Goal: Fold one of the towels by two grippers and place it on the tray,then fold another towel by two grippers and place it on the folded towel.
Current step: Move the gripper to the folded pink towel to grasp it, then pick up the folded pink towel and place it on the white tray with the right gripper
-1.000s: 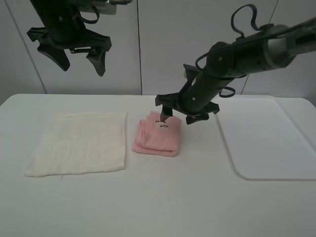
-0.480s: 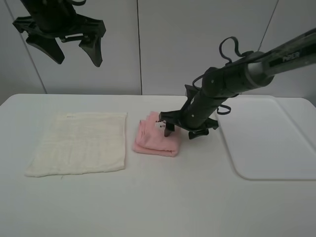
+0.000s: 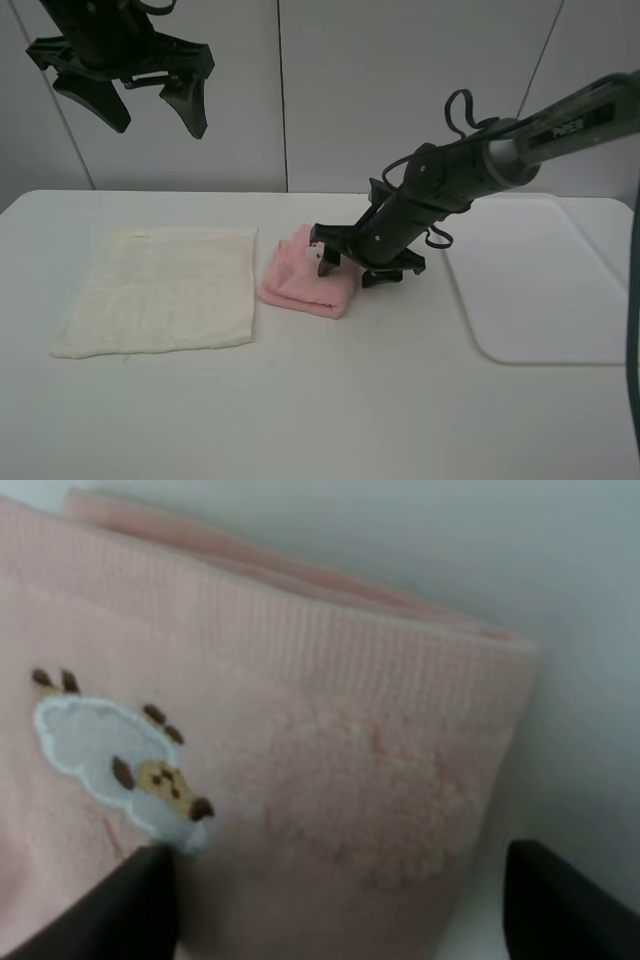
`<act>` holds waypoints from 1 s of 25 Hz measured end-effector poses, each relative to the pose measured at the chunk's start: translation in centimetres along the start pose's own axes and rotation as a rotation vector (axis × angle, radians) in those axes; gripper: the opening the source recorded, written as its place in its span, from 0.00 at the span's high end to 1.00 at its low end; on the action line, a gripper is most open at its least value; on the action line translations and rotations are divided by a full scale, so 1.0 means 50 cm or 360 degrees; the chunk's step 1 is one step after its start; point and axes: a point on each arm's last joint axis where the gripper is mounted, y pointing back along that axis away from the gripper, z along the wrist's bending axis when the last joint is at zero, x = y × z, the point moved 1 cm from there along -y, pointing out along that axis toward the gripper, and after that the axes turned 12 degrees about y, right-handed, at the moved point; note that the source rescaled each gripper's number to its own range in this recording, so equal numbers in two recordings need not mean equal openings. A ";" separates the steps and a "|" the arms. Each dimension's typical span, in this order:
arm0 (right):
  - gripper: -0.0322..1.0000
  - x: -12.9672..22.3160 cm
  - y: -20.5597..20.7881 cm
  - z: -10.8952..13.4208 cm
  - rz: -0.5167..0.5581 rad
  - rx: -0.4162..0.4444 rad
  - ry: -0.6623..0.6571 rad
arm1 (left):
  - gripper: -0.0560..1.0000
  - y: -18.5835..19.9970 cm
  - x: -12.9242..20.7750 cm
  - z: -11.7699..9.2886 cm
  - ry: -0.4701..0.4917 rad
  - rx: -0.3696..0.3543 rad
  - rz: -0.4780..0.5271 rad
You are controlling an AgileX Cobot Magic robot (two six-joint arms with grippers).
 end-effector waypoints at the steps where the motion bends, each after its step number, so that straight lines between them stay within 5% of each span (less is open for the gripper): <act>1: 0.38 0.000 -0.001 0.000 0.0001 -0.0002 -0.0003 | 0.00 0.000 0.000 0.000 0.0000 0.0000 0.0000; 8: 0.80 0.005 -0.008 0.000 0.0023 -0.0012 -0.0034 | 0.00 0.000 0.000 0.000 0.0000 0.0000 0.0000; 11: 0.91 0.005 -0.008 0.000 0.0022 -0.0014 -0.0037 | 0.00 0.000 0.000 0.000 0.0000 0.0000 0.0000; 25: 0.93 -0.013 0.060 0.011 -0.0025 0.0019 0.0151 | 0.00 0.000 0.000 0.000 0.0000 0.0000 0.0000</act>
